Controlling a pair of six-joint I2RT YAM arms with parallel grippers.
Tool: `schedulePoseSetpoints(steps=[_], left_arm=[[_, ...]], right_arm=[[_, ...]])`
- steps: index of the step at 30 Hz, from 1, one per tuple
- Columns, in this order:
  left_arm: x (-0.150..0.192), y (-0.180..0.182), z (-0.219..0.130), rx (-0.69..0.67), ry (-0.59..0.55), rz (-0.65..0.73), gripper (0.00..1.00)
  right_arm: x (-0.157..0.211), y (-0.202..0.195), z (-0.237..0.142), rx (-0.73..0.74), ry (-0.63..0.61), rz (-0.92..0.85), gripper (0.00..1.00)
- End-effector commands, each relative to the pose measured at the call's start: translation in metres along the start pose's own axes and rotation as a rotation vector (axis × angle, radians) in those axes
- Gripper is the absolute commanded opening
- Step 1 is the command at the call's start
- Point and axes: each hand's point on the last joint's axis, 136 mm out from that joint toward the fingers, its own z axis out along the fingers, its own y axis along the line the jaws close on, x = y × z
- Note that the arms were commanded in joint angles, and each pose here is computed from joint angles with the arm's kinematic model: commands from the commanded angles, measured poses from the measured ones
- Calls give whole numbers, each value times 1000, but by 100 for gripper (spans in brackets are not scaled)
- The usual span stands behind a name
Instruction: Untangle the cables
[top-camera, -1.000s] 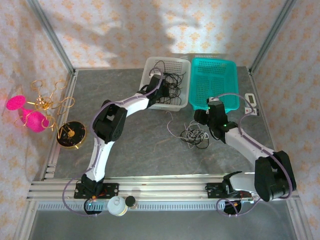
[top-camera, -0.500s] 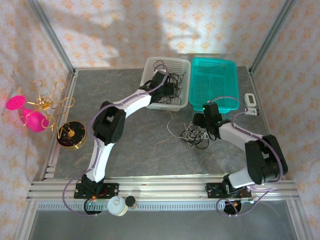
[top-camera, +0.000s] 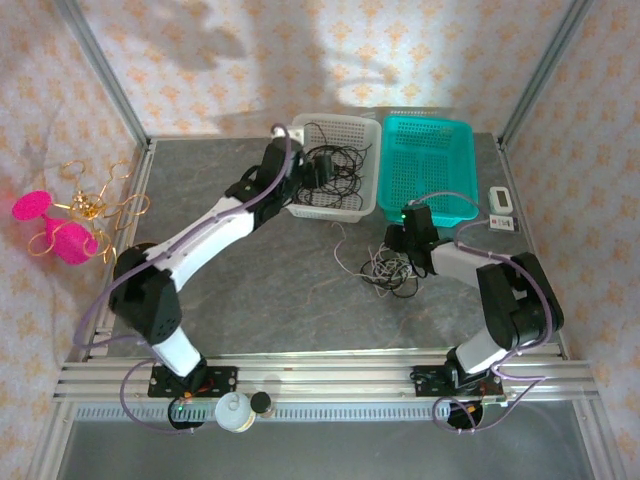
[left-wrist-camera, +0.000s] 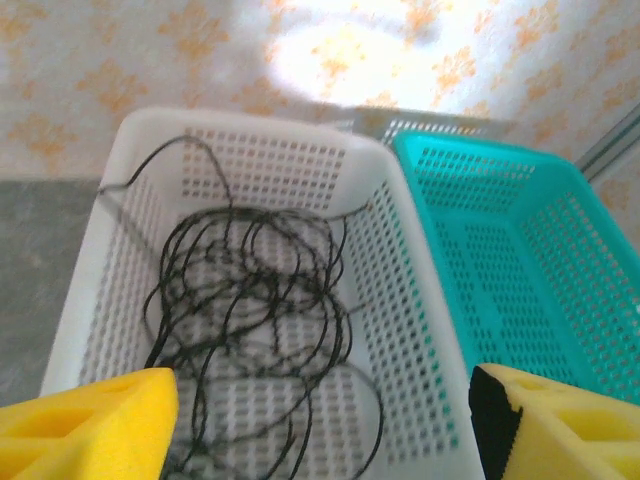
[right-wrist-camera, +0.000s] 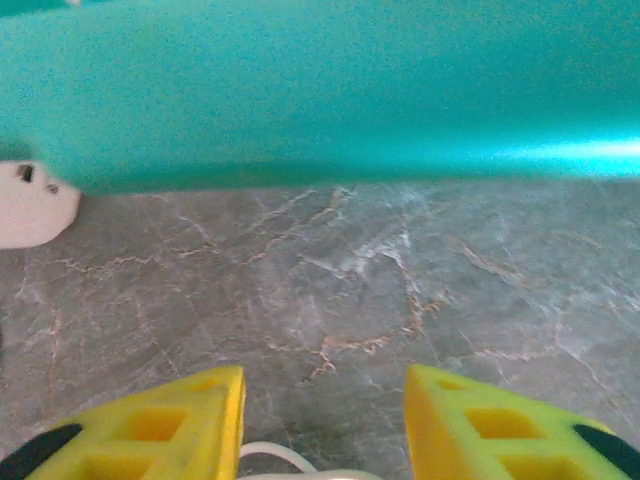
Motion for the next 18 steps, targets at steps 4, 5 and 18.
schedulePoseSetpoints(steps=[4, 5, 18], left_arm=[[44, 23, -30, -11, 46, -31, 78], [47, 27, -36, -20, 46, -34, 78], [118, -8, -49, 225, 223, 105, 76]], right_arm=[[-8, 8, -7, -45, -48, 4, 16], [-10, 8, -11, -42, -60, 1, 13], [-6, -12, -36, 73, -41, 14, 38]])
